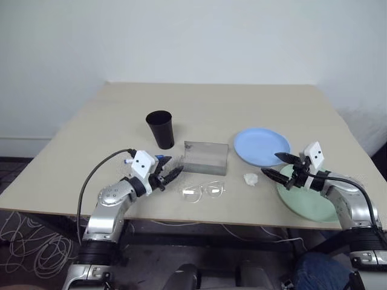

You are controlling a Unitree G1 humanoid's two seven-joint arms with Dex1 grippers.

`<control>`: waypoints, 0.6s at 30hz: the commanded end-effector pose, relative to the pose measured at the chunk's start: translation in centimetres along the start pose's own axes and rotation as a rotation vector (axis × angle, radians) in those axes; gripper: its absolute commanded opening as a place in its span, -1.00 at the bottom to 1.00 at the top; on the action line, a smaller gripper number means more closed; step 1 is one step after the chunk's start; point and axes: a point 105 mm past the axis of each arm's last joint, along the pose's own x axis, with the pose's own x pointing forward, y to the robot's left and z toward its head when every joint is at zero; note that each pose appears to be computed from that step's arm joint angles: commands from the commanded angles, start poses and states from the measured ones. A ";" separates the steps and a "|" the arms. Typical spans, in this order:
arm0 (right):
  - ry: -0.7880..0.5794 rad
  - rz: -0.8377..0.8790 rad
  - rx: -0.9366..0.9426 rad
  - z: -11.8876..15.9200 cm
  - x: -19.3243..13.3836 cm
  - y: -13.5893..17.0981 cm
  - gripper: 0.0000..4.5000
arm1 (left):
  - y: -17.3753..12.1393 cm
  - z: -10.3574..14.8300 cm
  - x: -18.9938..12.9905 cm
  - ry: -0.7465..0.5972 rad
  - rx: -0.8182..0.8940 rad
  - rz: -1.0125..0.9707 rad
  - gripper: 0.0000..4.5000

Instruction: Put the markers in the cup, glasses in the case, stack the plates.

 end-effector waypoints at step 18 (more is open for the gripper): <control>-0.060 -0.007 -0.051 2.2 0.2 -0.1 0.98 | 0.0 2.0 -0.2 -0.052 0.052 -0.029 0.21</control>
